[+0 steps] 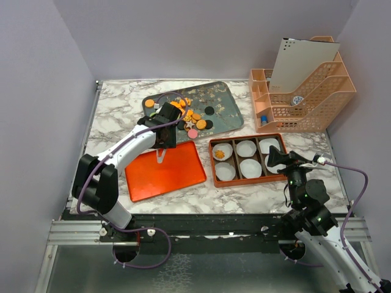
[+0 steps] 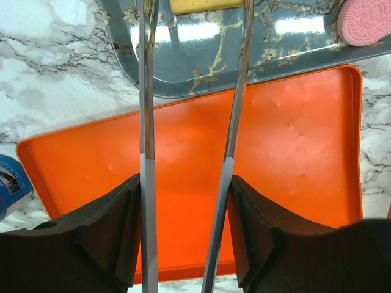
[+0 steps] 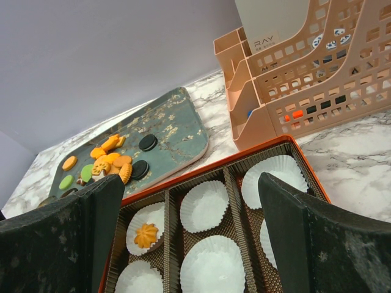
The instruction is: Pack the cookies
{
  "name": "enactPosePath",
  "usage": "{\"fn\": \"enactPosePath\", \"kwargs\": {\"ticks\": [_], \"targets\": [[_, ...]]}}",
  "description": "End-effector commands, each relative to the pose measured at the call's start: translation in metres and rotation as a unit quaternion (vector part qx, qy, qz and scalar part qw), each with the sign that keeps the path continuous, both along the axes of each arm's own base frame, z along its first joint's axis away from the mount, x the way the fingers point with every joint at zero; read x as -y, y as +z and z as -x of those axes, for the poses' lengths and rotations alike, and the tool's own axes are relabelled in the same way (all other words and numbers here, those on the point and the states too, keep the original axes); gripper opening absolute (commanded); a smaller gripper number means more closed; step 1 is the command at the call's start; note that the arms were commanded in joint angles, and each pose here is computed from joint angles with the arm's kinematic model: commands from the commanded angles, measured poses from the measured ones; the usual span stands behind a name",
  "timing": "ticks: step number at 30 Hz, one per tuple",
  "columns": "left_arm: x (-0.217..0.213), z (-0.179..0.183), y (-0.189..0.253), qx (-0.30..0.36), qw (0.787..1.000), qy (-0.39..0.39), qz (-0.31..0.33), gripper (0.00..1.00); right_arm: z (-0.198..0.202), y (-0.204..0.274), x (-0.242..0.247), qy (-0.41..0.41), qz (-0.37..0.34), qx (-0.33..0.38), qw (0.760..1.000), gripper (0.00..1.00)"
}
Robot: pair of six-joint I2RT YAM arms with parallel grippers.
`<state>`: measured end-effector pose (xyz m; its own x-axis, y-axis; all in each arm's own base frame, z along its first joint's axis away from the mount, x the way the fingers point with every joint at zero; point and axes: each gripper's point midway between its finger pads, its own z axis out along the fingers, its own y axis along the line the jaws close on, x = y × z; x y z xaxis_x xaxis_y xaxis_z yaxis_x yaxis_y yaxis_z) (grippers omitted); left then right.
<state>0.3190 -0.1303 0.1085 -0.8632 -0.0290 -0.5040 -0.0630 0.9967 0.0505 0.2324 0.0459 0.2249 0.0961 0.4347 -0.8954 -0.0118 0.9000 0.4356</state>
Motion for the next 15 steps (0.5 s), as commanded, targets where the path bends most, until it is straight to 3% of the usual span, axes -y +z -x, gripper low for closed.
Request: {"fn": "enactPosePath", "kwargs": {"ticks": [1,8,15], "targets": [[-0.002,-0.004,-0.002,0.005,1.0,0.002,0.0,0.57,0.001,0.0,0.006,-0.015,-0.003,-0.002,1.0,1.0],[0.001,-0.002,0.011,0.015,1.0,-0.013,0.013,0.42,0.001,0.0,0.006,-0.015,-0.002,-0.002,1.0,1.0],[-0.003,0.002,0.032,0.025,0.999,-0.036,0.007,0.36,0.0,-0.001,0.006,-0.015,-0.002,-0.004,1.0,1.0]]}}
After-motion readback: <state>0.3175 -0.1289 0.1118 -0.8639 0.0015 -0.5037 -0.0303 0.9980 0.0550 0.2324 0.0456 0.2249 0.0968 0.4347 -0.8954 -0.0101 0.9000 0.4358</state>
